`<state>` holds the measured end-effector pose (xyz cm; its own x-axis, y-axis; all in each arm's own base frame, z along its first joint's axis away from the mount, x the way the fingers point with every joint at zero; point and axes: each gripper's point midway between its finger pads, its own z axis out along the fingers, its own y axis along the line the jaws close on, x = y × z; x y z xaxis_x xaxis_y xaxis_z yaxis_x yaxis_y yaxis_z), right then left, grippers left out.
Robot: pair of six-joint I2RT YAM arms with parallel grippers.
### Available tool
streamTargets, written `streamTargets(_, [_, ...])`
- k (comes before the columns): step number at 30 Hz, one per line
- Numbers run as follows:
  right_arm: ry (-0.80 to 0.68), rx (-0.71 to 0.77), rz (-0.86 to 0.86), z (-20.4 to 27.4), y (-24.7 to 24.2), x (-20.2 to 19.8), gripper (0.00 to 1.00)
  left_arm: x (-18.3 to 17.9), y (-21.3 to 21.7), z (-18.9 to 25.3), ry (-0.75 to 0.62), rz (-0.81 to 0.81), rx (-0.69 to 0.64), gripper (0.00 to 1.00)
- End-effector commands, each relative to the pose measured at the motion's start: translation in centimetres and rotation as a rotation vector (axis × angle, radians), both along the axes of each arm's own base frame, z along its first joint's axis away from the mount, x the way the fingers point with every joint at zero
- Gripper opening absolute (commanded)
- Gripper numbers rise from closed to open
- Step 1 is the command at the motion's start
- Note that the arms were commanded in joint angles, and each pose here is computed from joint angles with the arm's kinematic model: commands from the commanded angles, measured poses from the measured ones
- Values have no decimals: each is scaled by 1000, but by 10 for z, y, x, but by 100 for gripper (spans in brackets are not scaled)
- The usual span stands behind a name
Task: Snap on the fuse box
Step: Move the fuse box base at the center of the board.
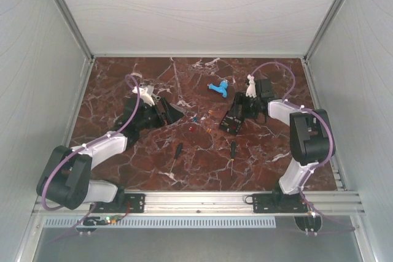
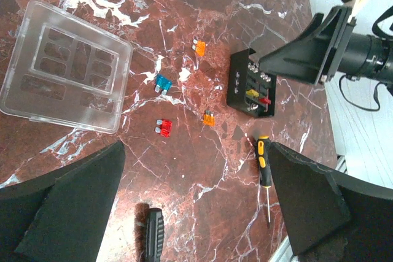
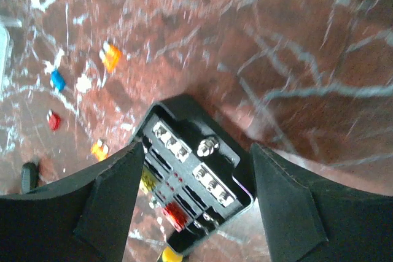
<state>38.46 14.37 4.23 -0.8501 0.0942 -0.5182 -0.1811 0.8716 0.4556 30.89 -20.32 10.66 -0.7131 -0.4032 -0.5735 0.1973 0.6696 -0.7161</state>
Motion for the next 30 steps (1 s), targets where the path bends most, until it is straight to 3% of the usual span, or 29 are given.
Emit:
streamTargets(1, [15, 28, 63, 14, 14, -33, 67, -1, -6, 9, -24, -30, -21, 100])
streamTargets(5, [15, 32, 94, 20, 26, -51, 64, -1, -6, 7, -22, -28, -14, 100])
streamTargets(10, [-7, -64, 76, 19, 22, -56, 62, -2, -3, 5, -23, -22, -2, 100])
streamTargets(24, [-169, -209, 122, 23, 21, -7, 34, 1, 3, -2, -32, -5, 48, 100])
streamTargets(30, [-161, -225, 173, 10, 32, -4, 31, 1, 4, -2, -37, -4, 57, 100])
